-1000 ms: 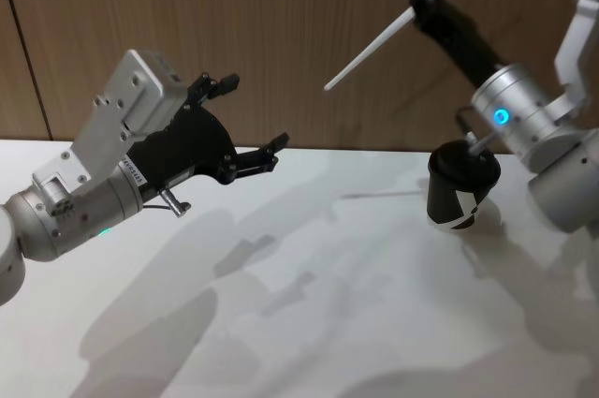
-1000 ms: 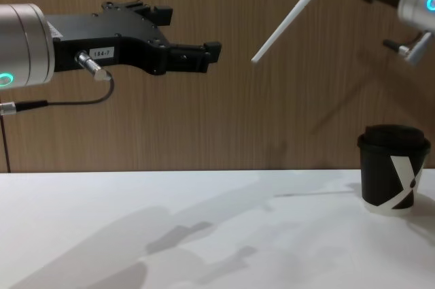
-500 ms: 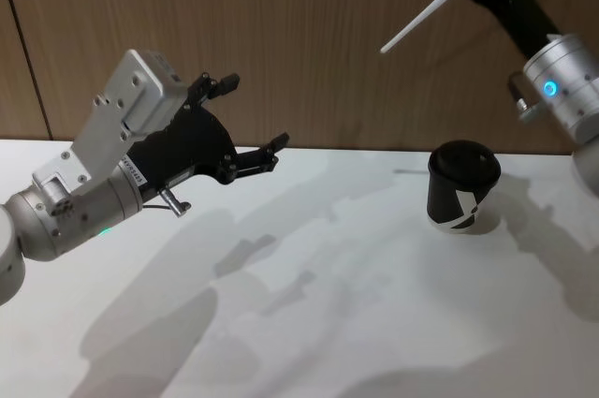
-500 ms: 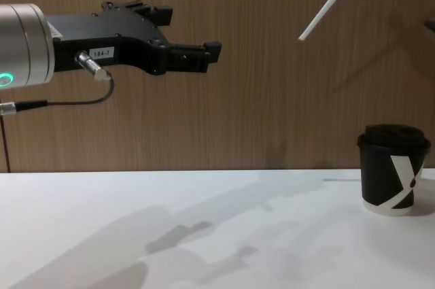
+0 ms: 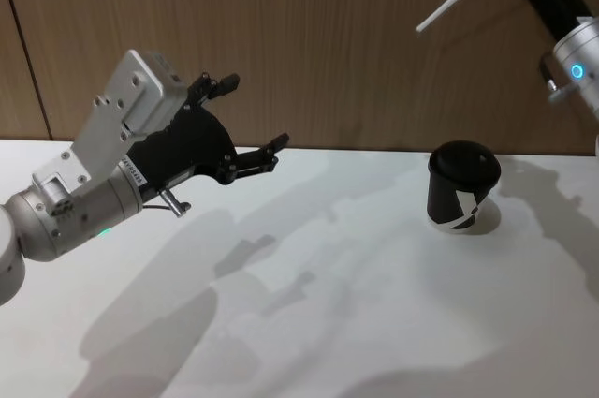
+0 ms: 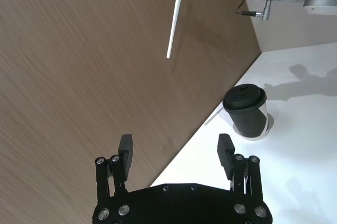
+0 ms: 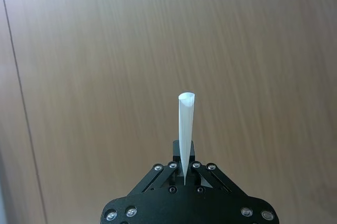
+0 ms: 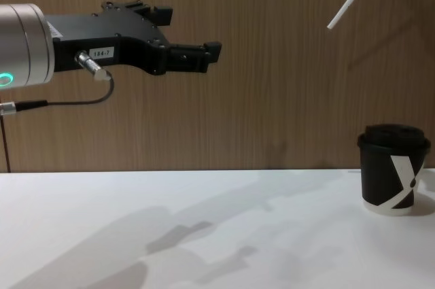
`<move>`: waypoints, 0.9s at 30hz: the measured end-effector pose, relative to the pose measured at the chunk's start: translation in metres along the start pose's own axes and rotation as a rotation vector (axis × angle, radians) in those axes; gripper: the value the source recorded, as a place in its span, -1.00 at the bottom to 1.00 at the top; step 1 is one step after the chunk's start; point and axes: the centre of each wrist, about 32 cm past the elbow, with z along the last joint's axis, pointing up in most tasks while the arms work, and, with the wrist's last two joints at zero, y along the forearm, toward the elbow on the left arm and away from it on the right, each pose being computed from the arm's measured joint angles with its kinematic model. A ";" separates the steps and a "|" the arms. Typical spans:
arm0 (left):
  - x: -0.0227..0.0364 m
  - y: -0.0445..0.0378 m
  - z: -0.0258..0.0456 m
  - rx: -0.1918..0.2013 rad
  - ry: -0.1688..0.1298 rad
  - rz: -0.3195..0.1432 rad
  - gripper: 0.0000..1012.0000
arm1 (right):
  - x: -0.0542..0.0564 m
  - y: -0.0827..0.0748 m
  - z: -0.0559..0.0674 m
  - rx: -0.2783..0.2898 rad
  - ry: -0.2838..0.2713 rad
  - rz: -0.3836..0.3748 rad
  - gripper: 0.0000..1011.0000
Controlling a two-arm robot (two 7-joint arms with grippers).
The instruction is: Pick up the straw with one hand, pass it to the other hand, and insert it into the cup.
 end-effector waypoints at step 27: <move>0.0000 0.0000 0.0000 0.000 0.000 0.000 0.98 | 0.045 -0.022 0.036 -0.049 -0.182 0.033 -1.00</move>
